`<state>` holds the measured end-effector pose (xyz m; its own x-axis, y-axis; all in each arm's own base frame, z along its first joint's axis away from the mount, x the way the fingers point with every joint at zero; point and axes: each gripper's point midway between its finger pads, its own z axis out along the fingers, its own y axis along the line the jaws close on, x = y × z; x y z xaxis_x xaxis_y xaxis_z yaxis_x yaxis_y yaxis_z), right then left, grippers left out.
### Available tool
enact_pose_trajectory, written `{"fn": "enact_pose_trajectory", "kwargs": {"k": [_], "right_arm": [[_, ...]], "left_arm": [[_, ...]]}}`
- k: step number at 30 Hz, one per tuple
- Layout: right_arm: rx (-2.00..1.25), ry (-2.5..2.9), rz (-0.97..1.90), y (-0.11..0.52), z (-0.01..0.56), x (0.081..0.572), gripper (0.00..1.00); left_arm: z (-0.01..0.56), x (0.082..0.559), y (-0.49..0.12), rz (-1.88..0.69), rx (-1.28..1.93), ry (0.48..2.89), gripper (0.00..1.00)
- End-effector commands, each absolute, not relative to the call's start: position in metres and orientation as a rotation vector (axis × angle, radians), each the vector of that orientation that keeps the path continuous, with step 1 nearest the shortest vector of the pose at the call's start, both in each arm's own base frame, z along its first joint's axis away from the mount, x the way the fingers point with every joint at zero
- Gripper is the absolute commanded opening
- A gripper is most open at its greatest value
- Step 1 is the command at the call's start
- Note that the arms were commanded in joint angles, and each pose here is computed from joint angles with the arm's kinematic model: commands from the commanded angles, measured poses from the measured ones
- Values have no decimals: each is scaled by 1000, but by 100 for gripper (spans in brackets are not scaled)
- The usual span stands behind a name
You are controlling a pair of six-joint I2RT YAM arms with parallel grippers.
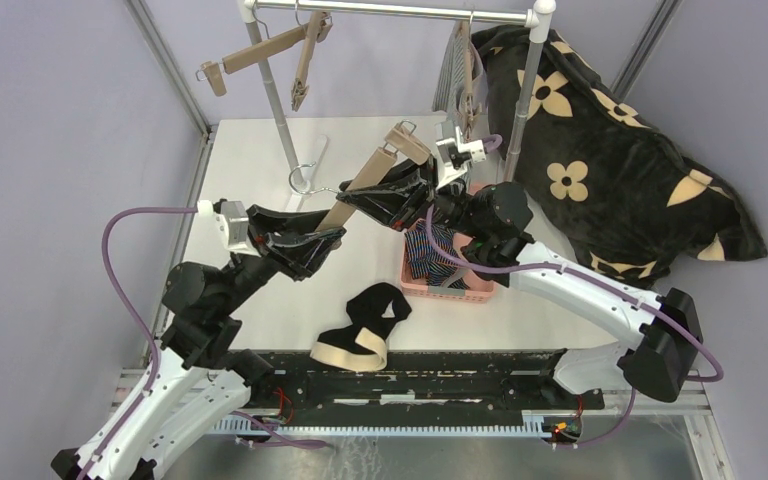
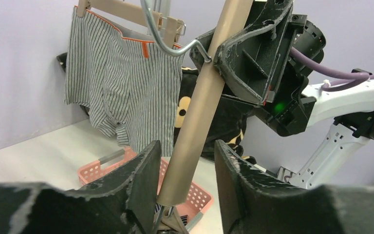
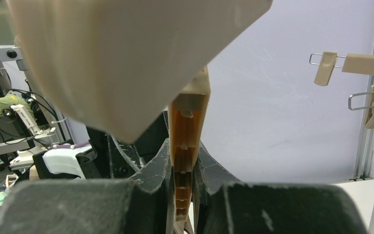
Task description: Remove the underwear clipped to the hanger
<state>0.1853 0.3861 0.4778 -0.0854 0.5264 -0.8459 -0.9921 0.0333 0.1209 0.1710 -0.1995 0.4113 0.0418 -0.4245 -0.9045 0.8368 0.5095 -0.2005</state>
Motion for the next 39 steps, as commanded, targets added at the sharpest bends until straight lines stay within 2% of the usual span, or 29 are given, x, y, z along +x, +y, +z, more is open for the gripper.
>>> {"fn": "enact_pose_trajectory", "kwargs": {"k": [1,10,12,13,17,18,20,27,28,30,33,35,38,39], "right_arm": [[-689,769,1451,363,512,165,1],[-685,762,1456,360,514,163,1],[-684,761,1454,360,514,162,1],[-684,760,1453,359,514,162,1],[-677,756,1450,357,516,162,1],[-675,754,1450,357,516,162,1],[-675,755,1452,357,515,162,1],[-674,791,1437,357,509,164,1],[-673,806,1428,357,507,166,7],[-676,830,1406,354,502,167,37],[-672,875,1351,351,491,172,48],[-684,913,1316,349,482,174,60],[-713,991,1261,346,465,177,66],[-717,1013,1242,343,459,177,72]], "left_arm": [[432,156,-201,-1011,527,1078,48],[430,146,-209,-1060,592,1051,24],[429,144,-213,-1085,611,1055,25],[429,143,-215,-1098,620,1055,30],[428,141,-219,-1129,632,1050,30],[427,140,-220,-1140,636,1050,25],[427,140,-222,-1160,633,1048,6],[437,135,-228,-1253,623,1076,3],[438,137,-228,-1255,609,1099,3],[439,142,-226,-1234,588,1146,3],[443,151,-217,-1165,525,1198,3],[442,158,-209,-1110,480,1244,3],[444,167,-192,-1012,400,1318,3],[444,170,-184,-971,370,1355,3]]}}
